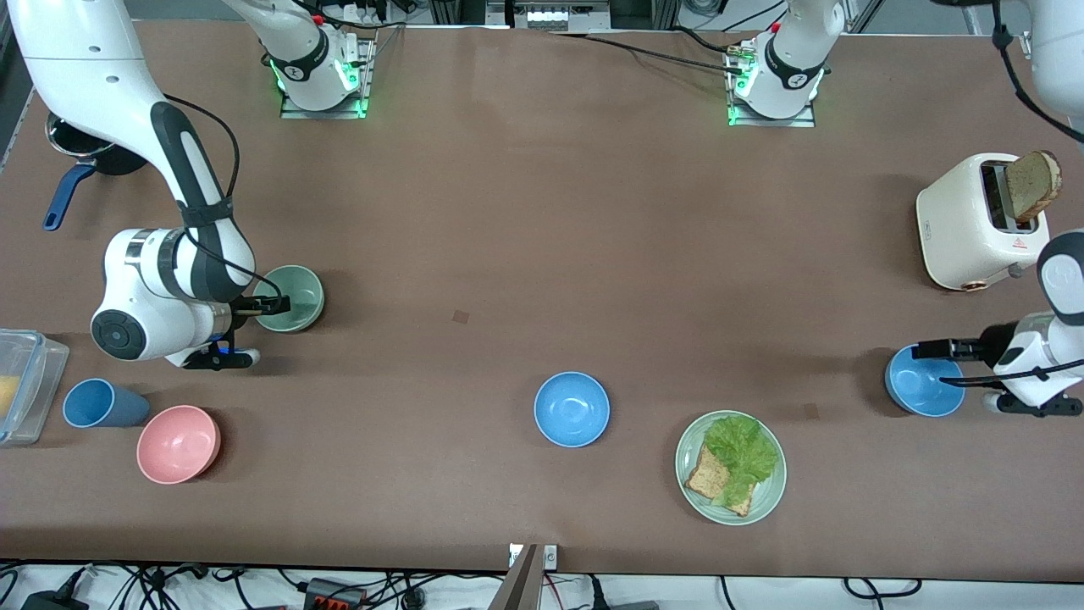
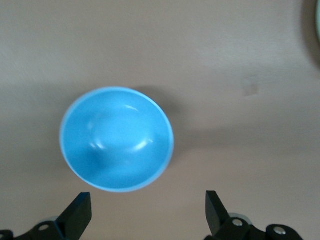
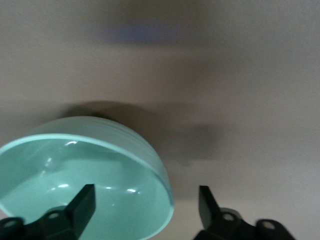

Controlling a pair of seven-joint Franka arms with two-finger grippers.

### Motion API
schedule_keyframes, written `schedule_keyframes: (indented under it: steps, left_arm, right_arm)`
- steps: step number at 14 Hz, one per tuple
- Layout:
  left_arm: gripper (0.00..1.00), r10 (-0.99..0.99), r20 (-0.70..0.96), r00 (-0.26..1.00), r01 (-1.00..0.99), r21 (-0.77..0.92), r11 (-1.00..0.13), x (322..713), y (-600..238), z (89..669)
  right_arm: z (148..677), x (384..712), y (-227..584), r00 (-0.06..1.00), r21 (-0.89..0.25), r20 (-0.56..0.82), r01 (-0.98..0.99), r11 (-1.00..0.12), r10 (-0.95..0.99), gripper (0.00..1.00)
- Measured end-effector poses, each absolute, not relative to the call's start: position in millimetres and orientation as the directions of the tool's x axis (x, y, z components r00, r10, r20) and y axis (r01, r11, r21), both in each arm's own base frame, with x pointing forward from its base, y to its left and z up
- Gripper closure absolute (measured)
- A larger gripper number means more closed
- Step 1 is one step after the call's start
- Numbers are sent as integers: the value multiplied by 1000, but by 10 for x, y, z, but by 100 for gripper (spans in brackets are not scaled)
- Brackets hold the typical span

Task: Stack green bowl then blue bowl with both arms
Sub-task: 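Grasp the green bowl with the right gripper while the left gripper grasps the blue bowl, then carry the green bowl toward the table middle while the left gripper lifts the blue bowl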

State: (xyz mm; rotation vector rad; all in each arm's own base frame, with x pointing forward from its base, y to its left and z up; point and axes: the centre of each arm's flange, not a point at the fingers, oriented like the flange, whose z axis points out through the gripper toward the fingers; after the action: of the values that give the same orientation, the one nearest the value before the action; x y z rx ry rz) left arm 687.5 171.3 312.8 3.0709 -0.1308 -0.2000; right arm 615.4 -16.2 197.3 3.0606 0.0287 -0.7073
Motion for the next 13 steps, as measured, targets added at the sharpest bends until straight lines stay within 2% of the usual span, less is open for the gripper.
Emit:
schedule_keyframes:
  steps: [1,4,7,8,12,13]
  left_arm:
    - [0,-122,-116,986,-118,45,-992,6909,1752,3105]
    - [0,-201,-61,978,-201,13,-980,6971,1900,3069]
    - [0,-264,-64,962,-263,24,-965,6868,2295,2872]
    - [0,-275,-73,959,-274,33,-961,6826,2403,2771]
    - [0,-313,-87,946,-309,55,-949,6800,2465,2334]
    - [3,-315,-83,945,-312,53,-949,6809,2459,2298]
  right_arm:
    - [1950,6134,-207,896,-4,-444,10,-1000,11,26]
    - [1926,6107,-287,893,-5,-450,-2,-1000,1,58]
    - [1930,6112,-187,893,-17,-449,20,-1000,25,90]
    - [1981,6128,-84,893,-26,-446,41,-999,49,95]
    - [2258,6198,922,895,-75,-399,187,-979,202,95]
    - [2366,6202,1244,891,-94,-386,220,-971,239,95]
